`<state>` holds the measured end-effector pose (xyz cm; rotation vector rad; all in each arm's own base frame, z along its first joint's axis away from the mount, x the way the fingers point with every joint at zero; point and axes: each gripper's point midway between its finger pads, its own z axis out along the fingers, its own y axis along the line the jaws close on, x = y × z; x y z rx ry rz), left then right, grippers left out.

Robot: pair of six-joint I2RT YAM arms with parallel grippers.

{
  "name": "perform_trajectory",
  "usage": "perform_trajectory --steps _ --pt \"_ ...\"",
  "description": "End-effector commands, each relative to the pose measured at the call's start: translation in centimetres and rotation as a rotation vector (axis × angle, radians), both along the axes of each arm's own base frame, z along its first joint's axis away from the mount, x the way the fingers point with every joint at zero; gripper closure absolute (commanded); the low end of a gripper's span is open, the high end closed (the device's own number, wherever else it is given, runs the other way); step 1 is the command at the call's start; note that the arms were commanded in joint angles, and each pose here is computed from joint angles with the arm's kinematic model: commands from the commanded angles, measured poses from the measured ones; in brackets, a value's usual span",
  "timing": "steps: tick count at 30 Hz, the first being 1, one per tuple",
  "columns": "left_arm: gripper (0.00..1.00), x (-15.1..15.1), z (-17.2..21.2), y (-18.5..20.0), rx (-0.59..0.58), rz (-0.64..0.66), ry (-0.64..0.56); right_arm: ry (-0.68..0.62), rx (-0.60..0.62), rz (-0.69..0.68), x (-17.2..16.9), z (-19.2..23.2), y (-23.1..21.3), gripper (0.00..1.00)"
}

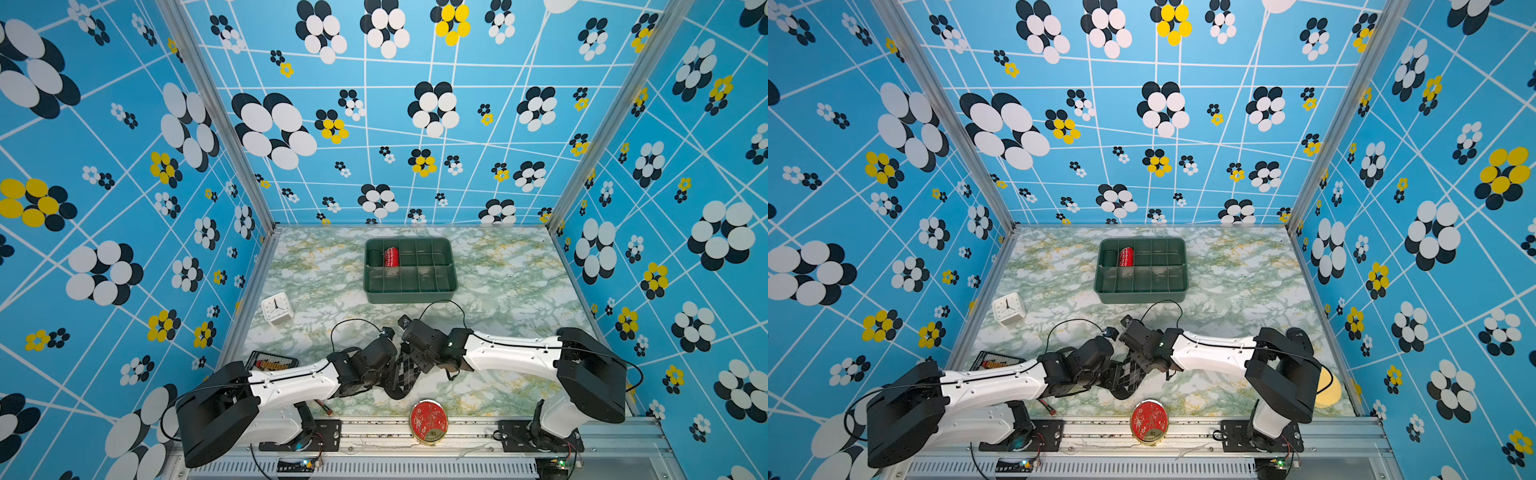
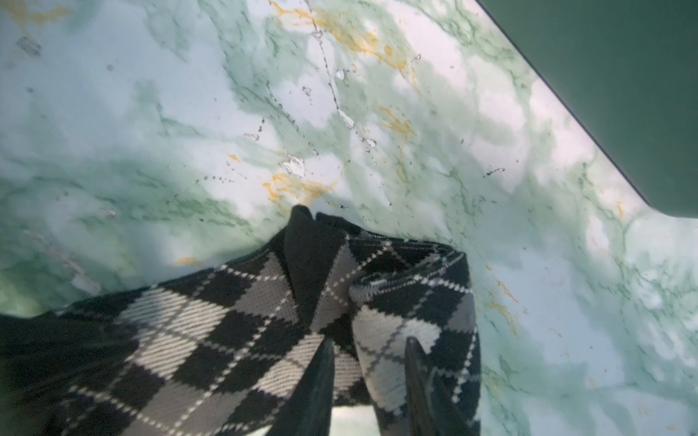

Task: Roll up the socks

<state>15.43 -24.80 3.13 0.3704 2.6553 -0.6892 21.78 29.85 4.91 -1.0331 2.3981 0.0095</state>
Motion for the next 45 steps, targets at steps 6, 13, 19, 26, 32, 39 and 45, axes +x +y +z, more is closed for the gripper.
perform_trajectory --steps 6,13,19,26,32,39,45 --pt "1.0 -0.4 -1.0 -0.1 0.011 -0.008 0.019 -0.037 -0.032 -0.038 1.2 -0.6 0.8 0.8" --pt "1.0 -0.5 -1.6 -0.2 0.021 -0.015 0.028 -0.058 -0.048 -0.09 2.0 -1.3 0.6 0.96" --pt "1.0 -0.6 -2.4 -0.2 0.044 -0.021 0.041 -0.061 0.034 -0.135 2.5 -0.7 1.0 0.97" --pt "1.0 -0.8 -3.1 0.0 0.064 -0.03 0.058 -0.044 0.135 -0.16 3.0 0.2 2.2 0.97" --pt "1.0 -0.8 -3.1 0.5 0.079 -0.022 0.052 -0.056 0.181 -0.192 3.6 0.8 2.1 0.97" --pt "1.0 -0.9 -3.1 0.5 0.083 -0.026 0.053 -0.062 0.198 -0.215 4.1 0.6 2.3 0.97" --pt "1.0 -0.8 -3.1 0.6 0.089 -0.027 0.051 -0.028 0.182 -0.199 3.8 -0.5 2.7 0.96"
